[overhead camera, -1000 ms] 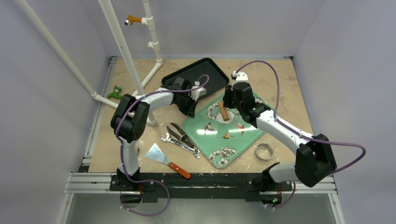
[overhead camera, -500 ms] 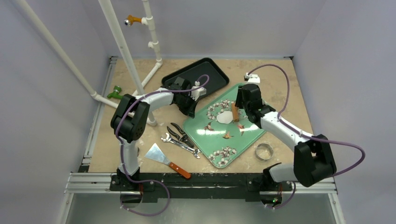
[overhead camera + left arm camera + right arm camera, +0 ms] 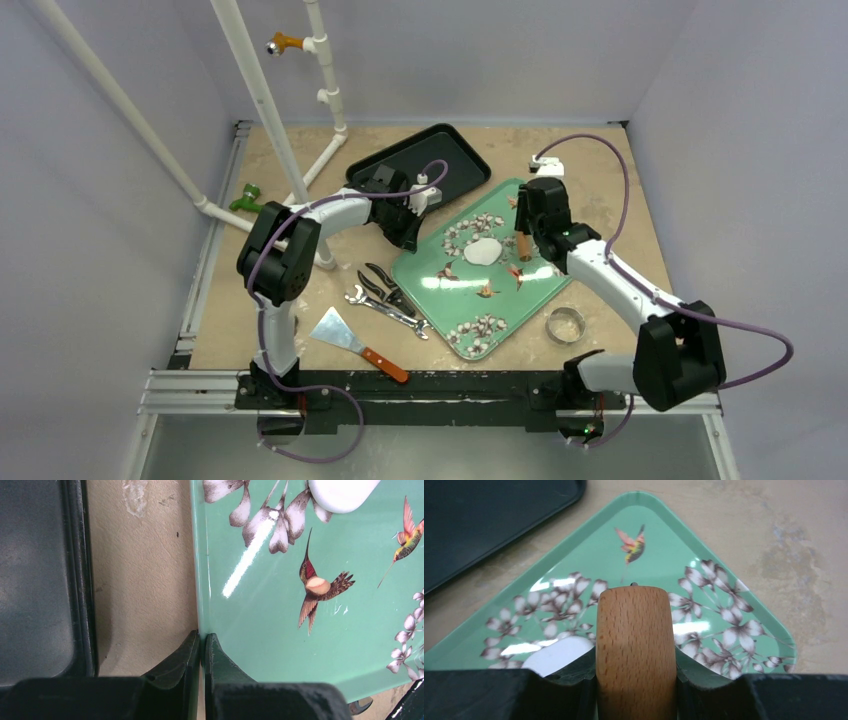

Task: Roll out the dumpling wrappers from the dough

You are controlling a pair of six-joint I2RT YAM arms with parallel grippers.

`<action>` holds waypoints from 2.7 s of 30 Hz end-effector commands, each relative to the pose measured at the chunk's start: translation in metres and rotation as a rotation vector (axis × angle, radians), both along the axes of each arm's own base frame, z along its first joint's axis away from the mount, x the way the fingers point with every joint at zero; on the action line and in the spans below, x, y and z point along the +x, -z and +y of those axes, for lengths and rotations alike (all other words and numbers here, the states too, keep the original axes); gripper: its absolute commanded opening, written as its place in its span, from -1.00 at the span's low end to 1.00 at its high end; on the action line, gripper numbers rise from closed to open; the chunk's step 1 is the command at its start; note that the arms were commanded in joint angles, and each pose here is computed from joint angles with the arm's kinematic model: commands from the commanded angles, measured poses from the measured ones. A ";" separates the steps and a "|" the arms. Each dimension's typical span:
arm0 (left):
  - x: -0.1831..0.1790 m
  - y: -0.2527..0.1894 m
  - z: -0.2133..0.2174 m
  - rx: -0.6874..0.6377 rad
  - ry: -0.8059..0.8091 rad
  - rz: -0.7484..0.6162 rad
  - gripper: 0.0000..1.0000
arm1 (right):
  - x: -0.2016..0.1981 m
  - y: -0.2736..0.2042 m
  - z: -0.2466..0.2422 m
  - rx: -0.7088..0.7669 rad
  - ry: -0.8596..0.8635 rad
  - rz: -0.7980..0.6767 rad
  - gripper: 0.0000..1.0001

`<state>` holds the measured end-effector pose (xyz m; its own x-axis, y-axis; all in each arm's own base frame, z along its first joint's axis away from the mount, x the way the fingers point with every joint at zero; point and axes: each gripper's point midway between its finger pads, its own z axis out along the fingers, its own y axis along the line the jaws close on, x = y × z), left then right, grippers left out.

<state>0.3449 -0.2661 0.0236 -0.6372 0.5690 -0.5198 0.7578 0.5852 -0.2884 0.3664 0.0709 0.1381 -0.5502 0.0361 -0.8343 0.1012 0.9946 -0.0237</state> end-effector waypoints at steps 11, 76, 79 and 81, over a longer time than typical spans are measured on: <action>-0.003 0.002 0.003 0.004 0.014 -0.002 -1.00 | 0.007 -0.031 0.096 0.169 -0.274 -0.132 -1.00; -0.001 0.001 0.003 -0.006 0.012 0.001 -1.00 | -0.064 0.035 0.206 0.127 -0.463 0.012 -1.00; -0.002 0.001 0.003 -0.006 0.013 0.002 -1.00 | -0.061 0.011 0.210 0.147 -0.469 -0.022 -1.00; -0.002 0.001 0.003 -0.007 0.013 0.001 -1.00 | -0.056 -0.015 0.205 0.138 -0.462 -0.085 -1.00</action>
<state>0.3457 -0.2660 0.0238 -0.6381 0.5637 -0.5245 0.7572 0.5832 -0.2943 0.3107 0.2816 0.1235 -0.4890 -0.0814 -0.8685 -0.3608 0.9253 0.1164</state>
